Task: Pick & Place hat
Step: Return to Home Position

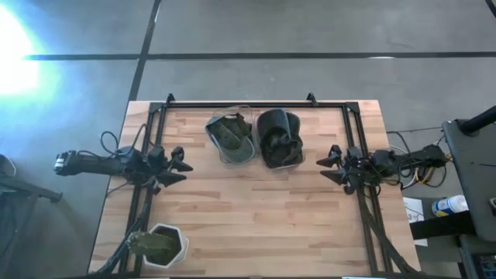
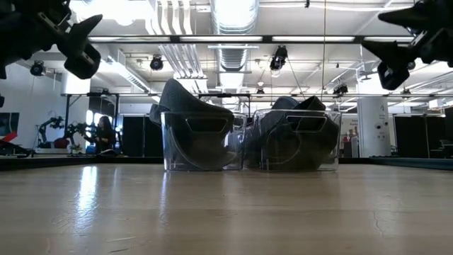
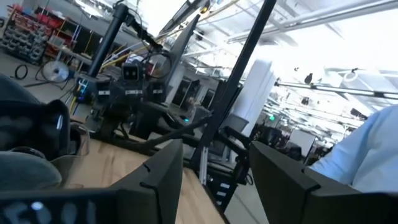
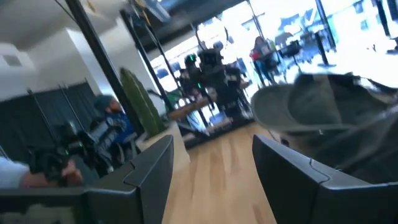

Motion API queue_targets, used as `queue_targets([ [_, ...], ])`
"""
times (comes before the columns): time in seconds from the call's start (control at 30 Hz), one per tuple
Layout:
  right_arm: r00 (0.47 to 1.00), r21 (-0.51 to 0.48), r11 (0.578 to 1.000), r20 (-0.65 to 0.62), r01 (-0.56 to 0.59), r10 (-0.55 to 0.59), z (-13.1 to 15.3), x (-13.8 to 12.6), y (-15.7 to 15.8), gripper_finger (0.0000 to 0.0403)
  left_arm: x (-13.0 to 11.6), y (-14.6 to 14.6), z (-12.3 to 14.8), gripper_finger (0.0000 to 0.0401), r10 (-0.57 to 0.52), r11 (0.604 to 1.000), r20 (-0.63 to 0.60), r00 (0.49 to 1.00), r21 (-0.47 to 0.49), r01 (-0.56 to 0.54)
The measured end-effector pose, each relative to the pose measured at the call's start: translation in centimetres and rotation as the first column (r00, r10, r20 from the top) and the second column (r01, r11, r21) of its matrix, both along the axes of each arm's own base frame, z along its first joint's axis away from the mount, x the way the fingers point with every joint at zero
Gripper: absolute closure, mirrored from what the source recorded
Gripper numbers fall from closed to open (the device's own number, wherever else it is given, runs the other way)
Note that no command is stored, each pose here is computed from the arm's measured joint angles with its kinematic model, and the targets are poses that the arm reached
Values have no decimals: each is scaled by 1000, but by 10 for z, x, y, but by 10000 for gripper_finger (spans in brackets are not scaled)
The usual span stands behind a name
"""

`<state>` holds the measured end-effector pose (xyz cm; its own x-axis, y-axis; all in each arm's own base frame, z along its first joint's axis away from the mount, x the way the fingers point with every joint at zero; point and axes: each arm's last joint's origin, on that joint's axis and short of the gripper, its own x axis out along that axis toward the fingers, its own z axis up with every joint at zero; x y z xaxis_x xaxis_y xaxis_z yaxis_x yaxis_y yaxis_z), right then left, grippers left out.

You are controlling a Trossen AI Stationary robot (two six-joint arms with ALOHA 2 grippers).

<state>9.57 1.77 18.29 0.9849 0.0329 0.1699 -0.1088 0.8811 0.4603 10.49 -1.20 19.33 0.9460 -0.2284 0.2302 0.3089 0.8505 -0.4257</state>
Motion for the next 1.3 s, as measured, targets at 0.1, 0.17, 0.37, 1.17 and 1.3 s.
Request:
queue_targets([
  [0.1, 999, -13, 1000, -54, -1, 0, -5, 2, 0, 188, 0, 0, -4, 222, -1, 1000, -19, 1000, -3, 1],
  [0.17, 996, -20, 1000, -84, -1, -1, -8, 3, 1, 188, 1, 0, -8, 222, -1, 1000, -61, 998, 0, 1],
  [0.37, 990, -32, 999, -141, -3, -2, -13, 5, 1, 188, 2, 0, -16, 222, 0, 1000, -138, 990, 5, 1],
  [1.17, 987, -36, 999, -158, -3, -2, -14, 6, 1, 188, -8, 4, -21, 222, 120, 949, -80, 990, 302, -90],
  [1.3, 987, -37, 999, -159, -3, -3, -14, 6, 1, 188, -8, 4, -25, 222, 152, 909, -85, 985, 403, -105],
])
